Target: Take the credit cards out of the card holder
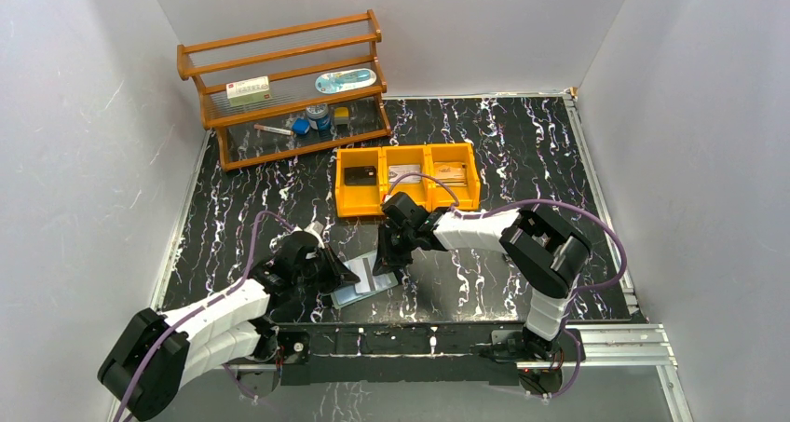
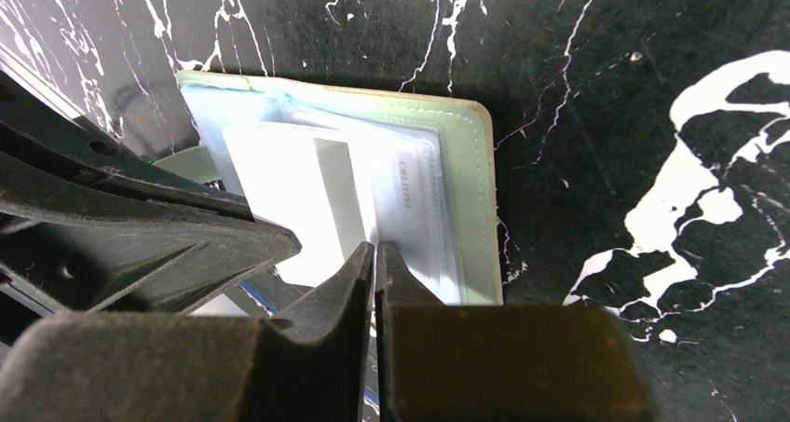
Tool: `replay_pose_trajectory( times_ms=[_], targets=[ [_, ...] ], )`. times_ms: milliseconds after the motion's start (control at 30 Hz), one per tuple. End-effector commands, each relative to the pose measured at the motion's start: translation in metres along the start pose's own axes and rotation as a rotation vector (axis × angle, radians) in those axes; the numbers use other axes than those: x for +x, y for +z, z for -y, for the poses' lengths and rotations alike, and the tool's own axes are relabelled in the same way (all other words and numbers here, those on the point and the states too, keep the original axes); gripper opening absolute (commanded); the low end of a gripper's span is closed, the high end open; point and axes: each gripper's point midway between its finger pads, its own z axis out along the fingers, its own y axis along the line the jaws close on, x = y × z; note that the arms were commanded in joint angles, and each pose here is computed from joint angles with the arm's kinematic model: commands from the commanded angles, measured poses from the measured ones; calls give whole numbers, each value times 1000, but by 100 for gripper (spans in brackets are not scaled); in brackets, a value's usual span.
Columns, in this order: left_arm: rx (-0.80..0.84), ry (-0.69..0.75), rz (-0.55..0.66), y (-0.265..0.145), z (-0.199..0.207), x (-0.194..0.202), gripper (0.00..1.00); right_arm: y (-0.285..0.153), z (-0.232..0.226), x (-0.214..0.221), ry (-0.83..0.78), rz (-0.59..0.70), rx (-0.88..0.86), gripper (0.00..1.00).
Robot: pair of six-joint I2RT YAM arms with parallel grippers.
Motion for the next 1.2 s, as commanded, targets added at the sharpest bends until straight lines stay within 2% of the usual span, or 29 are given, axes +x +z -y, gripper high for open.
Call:
replay_pose_trajectory(
  times_ms=[0, 533, 600, 900, 1000, 1067, 1167],
  targets=[
    [-55, -4, 13, -2, -8, -3, 0, 9, 61, 17, 39, -34, 229, 13],
    [-193, 2, 77, -19, -29, -12, 0, 6, 68, 15, 52, -23, 241, 10],
    [-214, 13, 92, -24, -30, -16, 0, 5, 58, 11, 35, -17, 198, 12],
    [-141, 44, 114, -31, -4, -25, 0, -22, -18, -23, -107, 56, -26, 32],
    [-138, 69, 108, -32, 0, -26, 0, -36, -48, -33, -162, 86, -133, 34],
    [-140, 81, 96, -32, 1, -26, 0, -35, -65, -32, -178, 69, -212, 34],
    [-142, 89, 84, -30, 2, -25, 0, -15, -62, -22, -154, -13, -240, 34]
  ],
)
